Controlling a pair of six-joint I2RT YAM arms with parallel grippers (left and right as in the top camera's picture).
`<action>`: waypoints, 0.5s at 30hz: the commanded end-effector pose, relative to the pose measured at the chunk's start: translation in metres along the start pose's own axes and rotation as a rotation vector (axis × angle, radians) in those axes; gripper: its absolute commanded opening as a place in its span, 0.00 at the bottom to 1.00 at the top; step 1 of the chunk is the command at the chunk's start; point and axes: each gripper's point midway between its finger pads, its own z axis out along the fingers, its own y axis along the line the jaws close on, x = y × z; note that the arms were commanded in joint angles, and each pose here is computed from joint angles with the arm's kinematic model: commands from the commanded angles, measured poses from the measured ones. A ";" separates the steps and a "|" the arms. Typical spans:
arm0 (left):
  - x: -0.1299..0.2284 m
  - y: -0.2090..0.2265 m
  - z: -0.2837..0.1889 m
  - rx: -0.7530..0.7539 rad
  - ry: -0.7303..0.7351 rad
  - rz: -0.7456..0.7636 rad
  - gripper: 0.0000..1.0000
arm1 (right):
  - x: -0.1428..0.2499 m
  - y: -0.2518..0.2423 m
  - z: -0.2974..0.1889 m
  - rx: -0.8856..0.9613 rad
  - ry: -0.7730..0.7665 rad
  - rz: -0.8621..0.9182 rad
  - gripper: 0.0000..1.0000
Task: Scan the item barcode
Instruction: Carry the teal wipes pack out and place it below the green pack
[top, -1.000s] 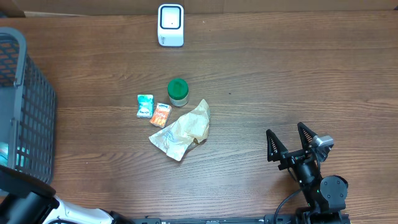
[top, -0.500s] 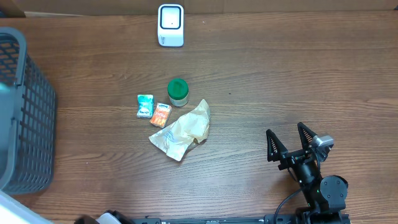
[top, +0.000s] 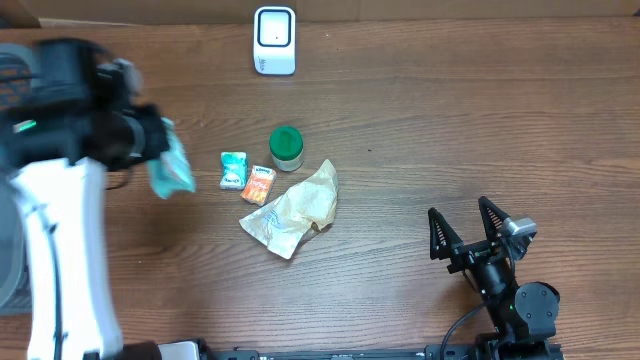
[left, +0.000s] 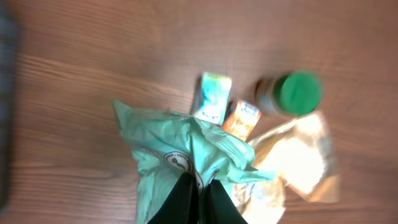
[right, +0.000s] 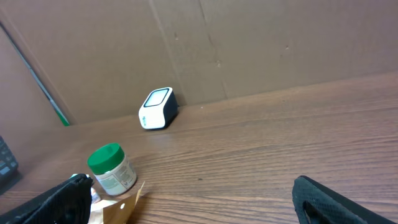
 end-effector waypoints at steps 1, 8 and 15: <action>0.034 -0.008 0.059 -0.050 0.151 0.049 0.04 | 0.000 -0.003 0.000 0.009 -0.010 -0.002 1.00; 0.071 -0.022 0.125 -0.064 0.260 0.087 0.07 | 0.000 -0.003 0.000 0.009 -0.010 -0.002 1.00; 0.059 -0.028 0.123 -0.046 0.226 0.089 0.57 | 0.000 -0.003 0.000 0.009 -0.010 -0.002 1.00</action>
